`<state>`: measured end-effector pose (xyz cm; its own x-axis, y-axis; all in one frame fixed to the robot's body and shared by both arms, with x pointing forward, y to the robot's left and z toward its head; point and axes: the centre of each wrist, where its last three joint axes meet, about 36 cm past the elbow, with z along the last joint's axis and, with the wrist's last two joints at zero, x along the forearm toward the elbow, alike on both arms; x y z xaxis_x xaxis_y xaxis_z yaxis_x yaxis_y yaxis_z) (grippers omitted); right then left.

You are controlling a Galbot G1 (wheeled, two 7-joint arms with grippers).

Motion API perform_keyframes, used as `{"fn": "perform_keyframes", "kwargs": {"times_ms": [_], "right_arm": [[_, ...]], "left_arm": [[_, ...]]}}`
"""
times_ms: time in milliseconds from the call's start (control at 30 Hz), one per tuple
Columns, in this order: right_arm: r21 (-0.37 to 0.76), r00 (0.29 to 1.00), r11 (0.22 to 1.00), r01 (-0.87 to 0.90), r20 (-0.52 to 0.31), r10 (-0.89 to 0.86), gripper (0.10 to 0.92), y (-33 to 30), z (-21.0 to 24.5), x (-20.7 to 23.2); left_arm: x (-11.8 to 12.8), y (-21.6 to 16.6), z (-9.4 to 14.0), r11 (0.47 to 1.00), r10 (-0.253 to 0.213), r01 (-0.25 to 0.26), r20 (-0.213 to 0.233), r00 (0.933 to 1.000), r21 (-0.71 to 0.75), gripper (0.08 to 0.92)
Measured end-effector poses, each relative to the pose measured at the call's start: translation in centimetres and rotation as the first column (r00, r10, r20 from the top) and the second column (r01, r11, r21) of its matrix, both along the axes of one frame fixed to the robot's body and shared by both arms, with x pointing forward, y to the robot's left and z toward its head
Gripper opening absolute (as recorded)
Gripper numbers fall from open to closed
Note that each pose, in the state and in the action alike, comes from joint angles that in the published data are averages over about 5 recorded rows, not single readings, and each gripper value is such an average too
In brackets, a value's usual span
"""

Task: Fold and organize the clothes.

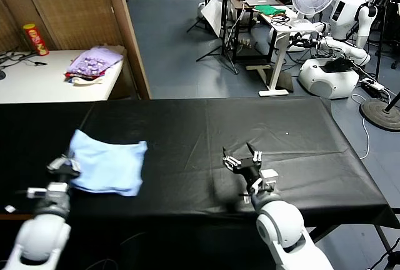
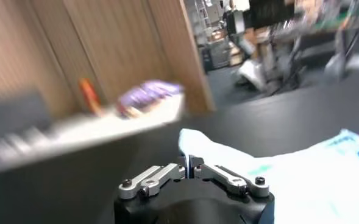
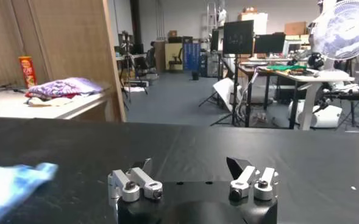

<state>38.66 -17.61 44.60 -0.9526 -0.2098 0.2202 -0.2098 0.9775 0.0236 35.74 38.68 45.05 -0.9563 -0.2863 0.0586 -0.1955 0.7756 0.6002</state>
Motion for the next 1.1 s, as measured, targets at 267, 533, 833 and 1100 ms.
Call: {"fn": "perform_keyframes", "kwargs": {"times_ms": [267,533,833,1100], "right_arm": [[-0.014,1.000,1.000,0.002,-0.014,-0.002,0.798,-0.2,-0.5,-0.4],[0.016,0.998,0.999,-0.049,-0.044,0.050,0.798,-0.4,-1.2,-0.2],[0.166,0.962,0.968,-0.187,-0.167,0.215,0.798,1.9,-2.6,1.9],[0.266,0.911,0.928,-0.260,-0.253,0.327,0.796,7.3,-3.9,6.3]], "left_arm": [[-0.2,-3.4,3.2,0.989,-0.137,0.136,-0.009,0.9905,-0.062,0.147],[-0.9,-12.4,-1.9,0.884,-0.309,0.269,-0.046,0.9499,-0.382,0.147],[-1.4,-19.5,-4.3,0.693,-0.479,0.484,0.161,0.8632,-0.535,0.513],[-2.5,-18.4,-2.3,0.664,-0.475,0.561,0.300,0.8272,-0.494,0.792]]}}
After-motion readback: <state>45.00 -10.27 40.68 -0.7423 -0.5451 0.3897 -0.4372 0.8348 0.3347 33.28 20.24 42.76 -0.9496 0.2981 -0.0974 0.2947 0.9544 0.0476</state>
